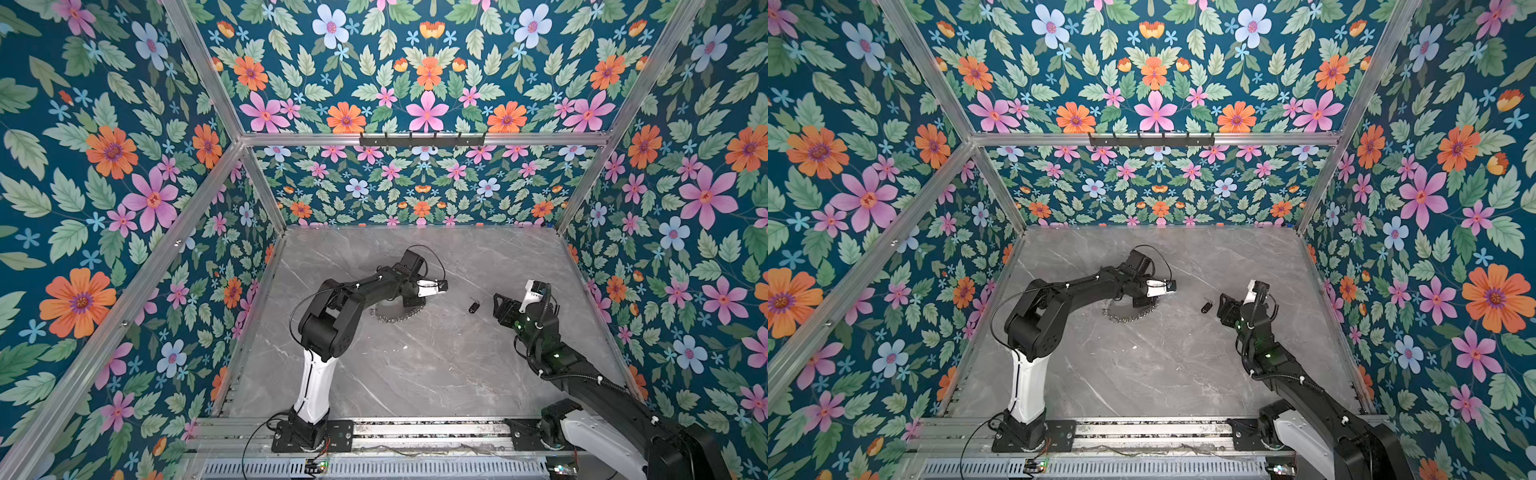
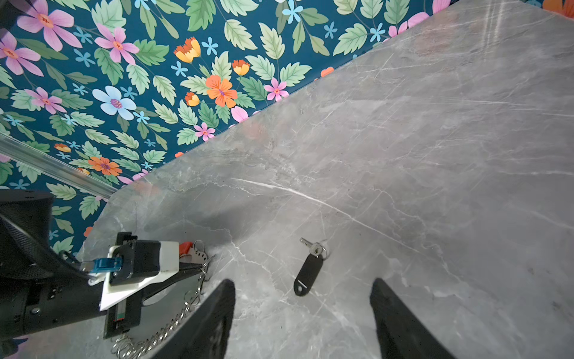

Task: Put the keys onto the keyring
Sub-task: 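Close the left gripper on the keyring plate's rim, then lift the keyring plate with the left gripper and raise it upright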

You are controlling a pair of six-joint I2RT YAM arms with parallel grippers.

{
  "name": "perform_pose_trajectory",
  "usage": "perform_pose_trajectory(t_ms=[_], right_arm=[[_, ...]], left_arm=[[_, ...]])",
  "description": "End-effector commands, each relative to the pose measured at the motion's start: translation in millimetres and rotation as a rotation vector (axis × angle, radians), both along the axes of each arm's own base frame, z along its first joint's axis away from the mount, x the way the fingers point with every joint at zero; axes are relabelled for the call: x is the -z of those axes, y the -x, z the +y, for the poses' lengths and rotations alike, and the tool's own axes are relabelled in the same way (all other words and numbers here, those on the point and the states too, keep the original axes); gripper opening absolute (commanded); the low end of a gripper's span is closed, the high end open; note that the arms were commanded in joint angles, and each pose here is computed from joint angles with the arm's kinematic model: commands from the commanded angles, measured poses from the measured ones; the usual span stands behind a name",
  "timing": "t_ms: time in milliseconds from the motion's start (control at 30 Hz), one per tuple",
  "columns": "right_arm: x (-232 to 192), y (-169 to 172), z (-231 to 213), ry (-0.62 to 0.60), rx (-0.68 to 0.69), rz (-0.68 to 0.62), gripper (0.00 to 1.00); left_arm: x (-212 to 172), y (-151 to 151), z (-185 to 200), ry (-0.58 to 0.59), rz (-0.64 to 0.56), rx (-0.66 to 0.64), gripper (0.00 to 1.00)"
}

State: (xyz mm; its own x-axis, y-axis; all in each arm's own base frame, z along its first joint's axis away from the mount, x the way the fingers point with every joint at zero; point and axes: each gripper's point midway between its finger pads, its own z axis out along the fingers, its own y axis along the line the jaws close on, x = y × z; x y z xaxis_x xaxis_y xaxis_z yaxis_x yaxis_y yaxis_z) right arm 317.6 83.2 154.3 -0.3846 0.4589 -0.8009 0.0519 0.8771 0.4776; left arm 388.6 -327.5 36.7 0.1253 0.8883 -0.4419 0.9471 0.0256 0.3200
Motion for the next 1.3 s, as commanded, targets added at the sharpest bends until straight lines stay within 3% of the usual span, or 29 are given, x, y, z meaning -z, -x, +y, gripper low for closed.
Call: perform_pose_trajectory(t_ms=[0, 567, 933, 1267], right_arm=[[-1.9, -1.2, -0.3, -0.004, 0.004, -0.014, 0.70], [-3.1, -0.9, 0.2, -0.010, 0.003, -0.018, 0.70], [-2.1, -1.0, -0.5, -0.008, 0.007, -0.016, 0.70], [-0.1, -1.5, -0.4, -0.006, 0.007, -0.009, 0.70]], left_arm=[[3.9, 5.7, 3.4, -0.018, 0.030, -0.007, 0.00], [-41.4, 2.8, -3.0, 0.146, -0.016, -0.108, 0.00], [-44.9, 8.6, -2.9, 0.177, -0.023, -0.100, 0.00], [-25.1, 22.0, 1.5, 0.147, 0.035, -0.089, 0.00]])
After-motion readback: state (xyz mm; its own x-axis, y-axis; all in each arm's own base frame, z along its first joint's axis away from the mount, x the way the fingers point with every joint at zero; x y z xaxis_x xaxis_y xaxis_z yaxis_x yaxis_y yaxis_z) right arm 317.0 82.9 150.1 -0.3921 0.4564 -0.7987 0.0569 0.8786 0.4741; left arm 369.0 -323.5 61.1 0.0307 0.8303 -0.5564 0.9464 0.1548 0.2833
